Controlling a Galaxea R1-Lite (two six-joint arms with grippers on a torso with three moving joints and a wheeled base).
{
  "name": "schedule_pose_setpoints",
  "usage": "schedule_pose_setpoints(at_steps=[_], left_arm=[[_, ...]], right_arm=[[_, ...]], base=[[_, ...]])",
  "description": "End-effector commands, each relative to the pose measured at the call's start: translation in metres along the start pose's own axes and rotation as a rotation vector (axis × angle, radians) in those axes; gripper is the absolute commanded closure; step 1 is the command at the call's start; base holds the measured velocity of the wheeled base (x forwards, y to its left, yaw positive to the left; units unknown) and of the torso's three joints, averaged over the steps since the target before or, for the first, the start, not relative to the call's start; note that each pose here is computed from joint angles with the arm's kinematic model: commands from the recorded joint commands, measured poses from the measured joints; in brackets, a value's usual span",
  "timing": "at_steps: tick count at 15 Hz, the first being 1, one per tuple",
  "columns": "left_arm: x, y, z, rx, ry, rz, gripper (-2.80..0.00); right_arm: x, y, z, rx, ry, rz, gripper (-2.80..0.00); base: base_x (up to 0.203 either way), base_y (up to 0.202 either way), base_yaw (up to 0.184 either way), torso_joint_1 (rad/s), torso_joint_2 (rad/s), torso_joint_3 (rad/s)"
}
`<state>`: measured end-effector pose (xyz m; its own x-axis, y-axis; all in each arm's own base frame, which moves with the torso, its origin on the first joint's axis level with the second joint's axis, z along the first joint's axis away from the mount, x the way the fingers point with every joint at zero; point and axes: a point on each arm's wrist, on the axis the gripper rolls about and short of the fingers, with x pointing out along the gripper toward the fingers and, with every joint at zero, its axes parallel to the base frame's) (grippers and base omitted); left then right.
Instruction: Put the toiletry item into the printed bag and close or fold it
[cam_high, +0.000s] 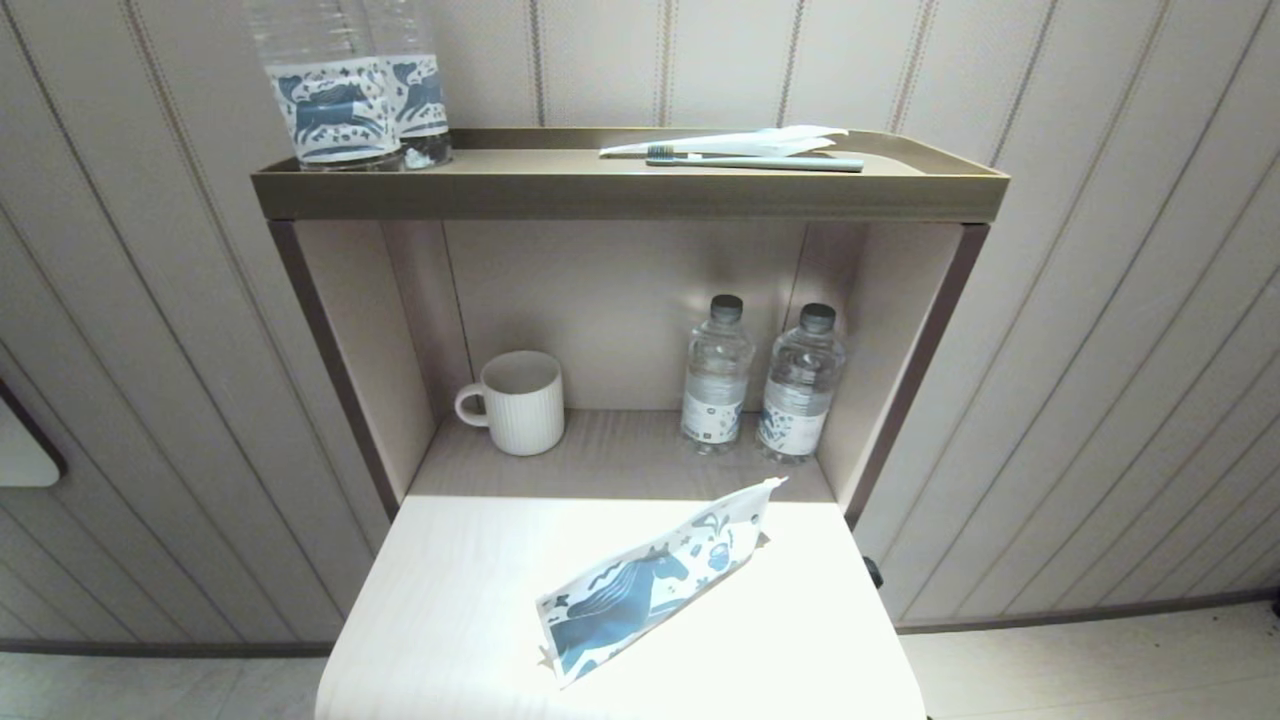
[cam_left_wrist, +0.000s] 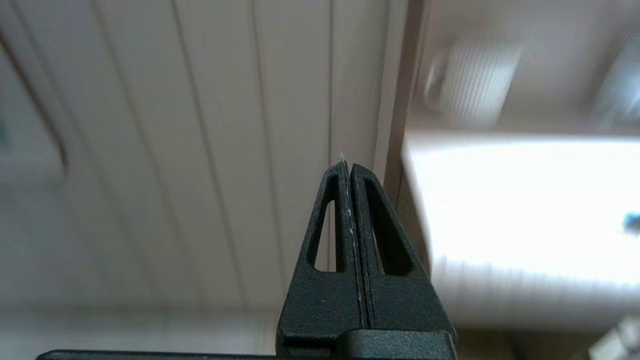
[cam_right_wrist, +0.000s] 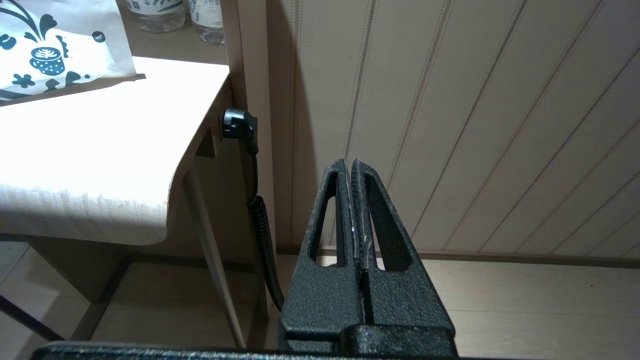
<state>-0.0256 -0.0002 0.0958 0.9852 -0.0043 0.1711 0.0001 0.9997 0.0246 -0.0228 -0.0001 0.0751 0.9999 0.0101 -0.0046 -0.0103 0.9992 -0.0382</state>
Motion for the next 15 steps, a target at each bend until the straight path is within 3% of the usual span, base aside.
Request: schedule_pose_setpoints(at_steps=[1, 15], left_arm=[[0.0006, -0.0001, 0.0023, 0.012, -0.048, -0.012, 0.00], [0.0006, -0.0002, 0.0020, -0.017, -0.049, -0.015, 0.00]], right_arm=[[0.0000, 0.0000, -0.0002, -0.002, 0.001, 0.002, 0.00], [0.0000, 0.0000, -0.0002, -0.005, 0.001, 0.002, 0.00]], base=[[0.000, 0.000, 0.000, 0.000, 0.00, 0.000], [0.000, 0.000, 0.000, 0.000, 0.00, 0.000]])
